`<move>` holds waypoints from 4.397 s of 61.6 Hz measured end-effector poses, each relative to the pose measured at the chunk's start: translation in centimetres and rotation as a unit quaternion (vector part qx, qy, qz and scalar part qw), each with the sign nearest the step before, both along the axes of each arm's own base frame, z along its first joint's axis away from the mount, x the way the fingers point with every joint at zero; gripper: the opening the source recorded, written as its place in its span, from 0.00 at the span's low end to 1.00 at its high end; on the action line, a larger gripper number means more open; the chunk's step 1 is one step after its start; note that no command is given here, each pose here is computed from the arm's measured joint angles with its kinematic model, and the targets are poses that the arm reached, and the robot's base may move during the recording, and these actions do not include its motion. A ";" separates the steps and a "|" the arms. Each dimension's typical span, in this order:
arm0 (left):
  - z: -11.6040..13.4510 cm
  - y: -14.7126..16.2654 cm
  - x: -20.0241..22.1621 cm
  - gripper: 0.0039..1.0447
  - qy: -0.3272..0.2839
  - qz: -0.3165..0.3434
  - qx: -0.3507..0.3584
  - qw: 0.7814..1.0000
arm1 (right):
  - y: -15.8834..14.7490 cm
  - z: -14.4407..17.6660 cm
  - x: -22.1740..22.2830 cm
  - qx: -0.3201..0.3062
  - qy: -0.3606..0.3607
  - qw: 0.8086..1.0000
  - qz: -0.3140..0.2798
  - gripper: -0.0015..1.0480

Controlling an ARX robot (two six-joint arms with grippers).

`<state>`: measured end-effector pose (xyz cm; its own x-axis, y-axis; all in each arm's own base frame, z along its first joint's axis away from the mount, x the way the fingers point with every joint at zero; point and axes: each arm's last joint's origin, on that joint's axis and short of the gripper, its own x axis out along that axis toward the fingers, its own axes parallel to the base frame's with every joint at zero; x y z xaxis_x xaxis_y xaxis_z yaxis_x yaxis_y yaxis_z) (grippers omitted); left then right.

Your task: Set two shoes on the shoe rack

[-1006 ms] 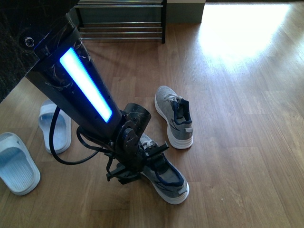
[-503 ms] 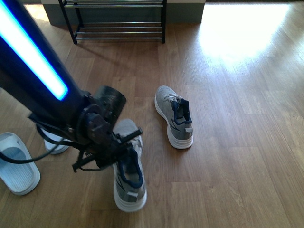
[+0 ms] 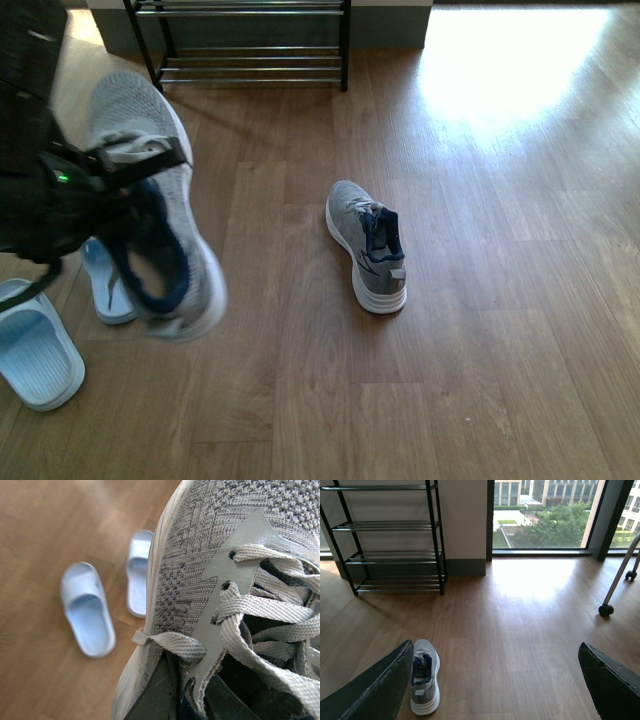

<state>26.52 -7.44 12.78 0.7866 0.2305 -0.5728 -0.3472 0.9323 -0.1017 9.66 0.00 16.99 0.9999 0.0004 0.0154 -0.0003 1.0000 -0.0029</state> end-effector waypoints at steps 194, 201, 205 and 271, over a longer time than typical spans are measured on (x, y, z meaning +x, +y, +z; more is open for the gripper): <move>4.2 1.2 -7.0 0.01 -0.058 -0.034 0.086 0.994 | -6.8 -28.3 25.2 -0.028 0.459 0.884 0.090 0.91; 4.2 1.2 -7.0 0.01 -0.058 -0.034 0.086 0.994 | -6.7 -28.6 25.2 -0.026 0.460 0.882 0.093 0.91; 4.2 1.2 -7.0 0.01 -0.058 -0.034 0.086 0.994 | -6.5 -28.8 25.3 -0.026 0.458 0.884 0.094 0.91; 4.2 1.2 -7.0 0.01 -0.058 -0.034 0.086 0.994 | -3.7 -26.9 24.9 -0.010 0.432 0.896 0.098 0.01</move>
